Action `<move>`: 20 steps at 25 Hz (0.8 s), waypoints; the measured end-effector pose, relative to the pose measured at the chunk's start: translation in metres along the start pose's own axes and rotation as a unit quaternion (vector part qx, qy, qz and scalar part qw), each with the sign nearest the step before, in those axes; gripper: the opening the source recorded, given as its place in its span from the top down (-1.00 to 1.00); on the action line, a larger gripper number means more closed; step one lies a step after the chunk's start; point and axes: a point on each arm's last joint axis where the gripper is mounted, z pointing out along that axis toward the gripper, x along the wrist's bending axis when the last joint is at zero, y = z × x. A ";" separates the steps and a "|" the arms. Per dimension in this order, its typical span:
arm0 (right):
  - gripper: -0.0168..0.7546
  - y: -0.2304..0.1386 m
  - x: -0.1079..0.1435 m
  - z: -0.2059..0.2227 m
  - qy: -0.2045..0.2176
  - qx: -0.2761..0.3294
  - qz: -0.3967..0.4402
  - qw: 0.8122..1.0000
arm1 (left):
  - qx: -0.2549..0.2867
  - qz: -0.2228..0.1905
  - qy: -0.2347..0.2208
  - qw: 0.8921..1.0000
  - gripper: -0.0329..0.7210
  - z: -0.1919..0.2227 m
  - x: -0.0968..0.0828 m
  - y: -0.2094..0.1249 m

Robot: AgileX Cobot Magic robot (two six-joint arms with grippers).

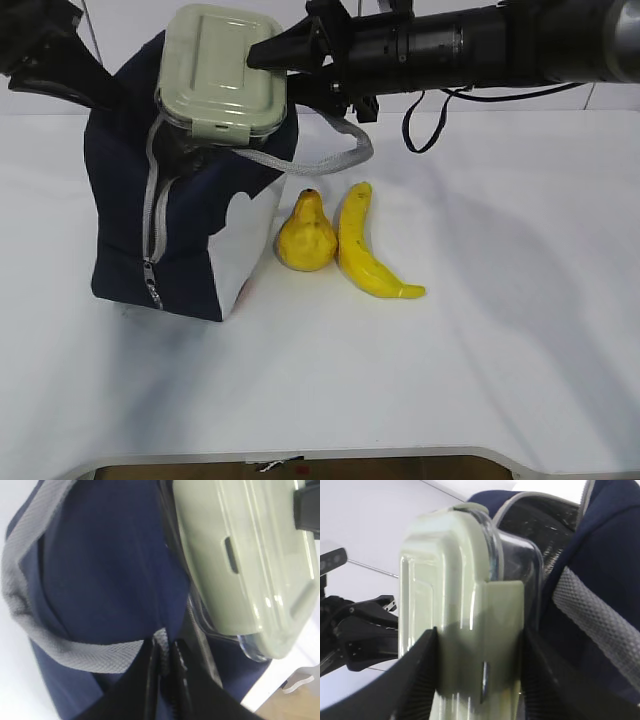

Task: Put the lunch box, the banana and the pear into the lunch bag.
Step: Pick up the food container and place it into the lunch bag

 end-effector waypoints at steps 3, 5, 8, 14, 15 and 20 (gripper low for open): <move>-0.04 0.004 0.010 -0.001 0.041 0.000 0.022 0.999 | -0.001 0.004 0.000 1.000 0.84 -0.004 -0.003 0.000; -0.04 0.009 0.024 -0.003 0.080 0.003 0.020 0.997 | -0.001 0.005 0.000 1.000 0.84 -0.004 -0.003 0.000; -0.04 0.022 0.050 -0.006 0.128 0.005 -0.009 0.992 | -0.002 0.005 0.000 1.000 0.85 -0.005 -0.003 0.000; -0.04 0.029 0.055 -0.006 0.084 0.015 -0.063 0.994 | -0.003 0.004 -0.003 1.000 0.85 -0.005 -0.004 0.000; -0.04 0.027 0.048 -0.004 0.067 0.025 -0.067 0.995 | -0.004 0.004 -0.003 1.000 0.85 -0.005 -0.004 0.000; -0.04 0.021 0.014 0.009 0.025 0.036 -0.049 0.998 | -0.004 0.004 -0.004 1.000 0.85 -0.005 -0.004 0.000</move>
